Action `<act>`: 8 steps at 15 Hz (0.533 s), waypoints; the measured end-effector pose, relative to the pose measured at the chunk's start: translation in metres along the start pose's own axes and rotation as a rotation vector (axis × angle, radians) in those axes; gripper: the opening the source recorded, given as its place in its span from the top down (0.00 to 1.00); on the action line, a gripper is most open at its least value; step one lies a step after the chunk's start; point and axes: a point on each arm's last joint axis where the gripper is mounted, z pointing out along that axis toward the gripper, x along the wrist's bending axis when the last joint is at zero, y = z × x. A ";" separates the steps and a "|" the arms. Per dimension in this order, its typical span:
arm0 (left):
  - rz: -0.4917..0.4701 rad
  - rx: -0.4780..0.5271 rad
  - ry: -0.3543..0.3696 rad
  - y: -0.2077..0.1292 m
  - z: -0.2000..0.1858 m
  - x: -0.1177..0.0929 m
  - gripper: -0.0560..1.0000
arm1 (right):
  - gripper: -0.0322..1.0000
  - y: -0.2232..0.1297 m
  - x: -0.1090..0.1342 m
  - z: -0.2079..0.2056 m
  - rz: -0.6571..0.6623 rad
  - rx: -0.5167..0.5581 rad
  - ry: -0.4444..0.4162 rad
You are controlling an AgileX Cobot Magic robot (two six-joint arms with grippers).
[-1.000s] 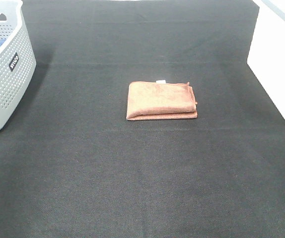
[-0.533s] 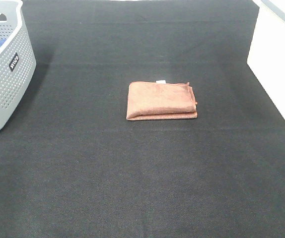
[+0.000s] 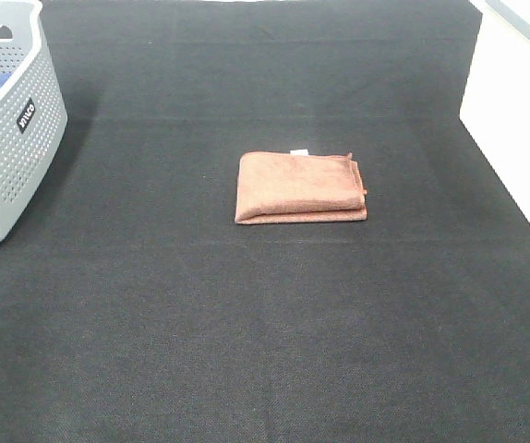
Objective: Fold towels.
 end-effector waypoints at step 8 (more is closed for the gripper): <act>0.001 -0.006 -0.002 0.001 0.000 0.000 0.24 | 0.31 0.000 0.000 0.000 0.000 0.001 0.000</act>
